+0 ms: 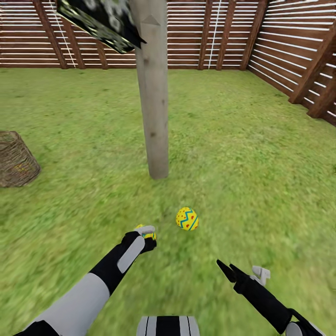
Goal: Take the three Easter eggs out of the wicker basket on the lawn in the garden, then place them on the lawn next to a single tree (choose any tree) so that all three eggs are next to the same tree and none are left in the basket.
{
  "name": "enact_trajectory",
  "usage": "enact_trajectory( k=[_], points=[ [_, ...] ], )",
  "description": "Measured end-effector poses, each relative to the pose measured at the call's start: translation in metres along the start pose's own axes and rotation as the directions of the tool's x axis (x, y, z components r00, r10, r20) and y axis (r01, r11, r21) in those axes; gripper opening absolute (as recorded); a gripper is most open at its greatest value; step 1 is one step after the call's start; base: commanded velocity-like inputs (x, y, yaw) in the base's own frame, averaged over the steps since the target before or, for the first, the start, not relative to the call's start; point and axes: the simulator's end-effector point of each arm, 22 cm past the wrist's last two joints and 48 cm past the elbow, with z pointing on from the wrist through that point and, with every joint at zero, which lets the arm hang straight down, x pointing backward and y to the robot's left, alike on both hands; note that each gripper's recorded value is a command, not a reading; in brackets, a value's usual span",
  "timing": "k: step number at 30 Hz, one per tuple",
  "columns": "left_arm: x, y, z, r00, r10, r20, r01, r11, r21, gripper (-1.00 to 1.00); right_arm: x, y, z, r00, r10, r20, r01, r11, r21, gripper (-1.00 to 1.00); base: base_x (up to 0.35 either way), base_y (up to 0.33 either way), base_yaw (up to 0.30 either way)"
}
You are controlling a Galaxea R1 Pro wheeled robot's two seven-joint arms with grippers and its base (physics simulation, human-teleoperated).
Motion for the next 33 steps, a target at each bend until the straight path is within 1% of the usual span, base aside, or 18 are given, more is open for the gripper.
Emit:
enact_trajectory(
  k=[2, 4, 6, 9, 10, 21, 29, 31, 33],
  points=[
    [-0.003, 0.012, -0.003, 0.999, -0.038, -0.021, 0.038, 0.999, -0.017, 1.0, -0.002, 0.003, 0.0, 1.0, -0.006, 0.003, 0.006, 1.0, -0.004, 1.0, -0.332, 0.0, 0.0],
    [-0.003, 0.02, -0.007, 0.997, -0.058, -0.043, 0.057, 0.998, -0.025, 1.0, -0.004, 0.005, -0.001, 1.0, -0.013, 0.006, 0.013, 1.0, -0.006, 1.0, -0.242, 0.0, 0.04],
    [-0.006, 0.024, -0.012, 0.997, -0.068, -0.048, 0.067, 0.997, -0.029, 1.0, -0.007, 0.004, -0.001, 1.0, -0.02, 0.012, 0.02, 1.0, 0.014, 1.0, -0.102, 0.0, 0.084],
    [-0.012, 0.025, -0.02, 0.997, -0.072, -0.038, 0.071, 0.997, -0.027, 1.0, -0.011, -0.004, -0.001, 0.999, -0.029, 0.021, 0.027, 0.997, 0.075, 1.0, -0.031, 0.0, 0.105],
    [-0.014, 0.024, -0.023, 0.997, -0.072, -0.035, 0.071, 0.997, -0.026, 1.0, -0.013, -0.004, -0.002, 0.999, -0.031, 0.025, 0.029, 0.996, 0.081, 1.0, -0.011, 0.0, 0.119],
    [-0.03, 0.021, -0.047, 0.998, -0.068, 0.008, 0.068, 0.998, -0.014, 1.0, -0.027, 0.01, -0.006, 0.997, -0.056, 0.058, 0.051, 0.996, 0.07, 1.0, -0.002, 0.0, 0.031],
    [-0.037, 0.022, -0.06, 0.998, -0.066, 0.025, 0.066, 0.998, -0.017, 1.0, -0.038, 0.014, -0.014, 0.994, -0.063, 0.089, 0.057, 0.996, 0.069, 1.0, -0.029, 0.0, 0.0],
    [-0.04, 0.022, -0.064, 0.997, -0.065, 0.033, 0.066, 0.998, -0.016, 1.0, -0.04, 0.012, -0.016, 0.993, -0.066, 0.095, 0.059, 0.995, 0.083, 1.0, -0.235, 0.0, 0.0],
    [-0.042, 0.021, -0.068, 0.997, -0.066, 0.042, 0.066, 0.998, -0.013, 1.0, -0.042, 0.004, -0.019, 0.992, -0.074, 0.101, 0.061, 0.99, 0.127, 1.0, -0.11, 0.0, 0.0]
  ],
)
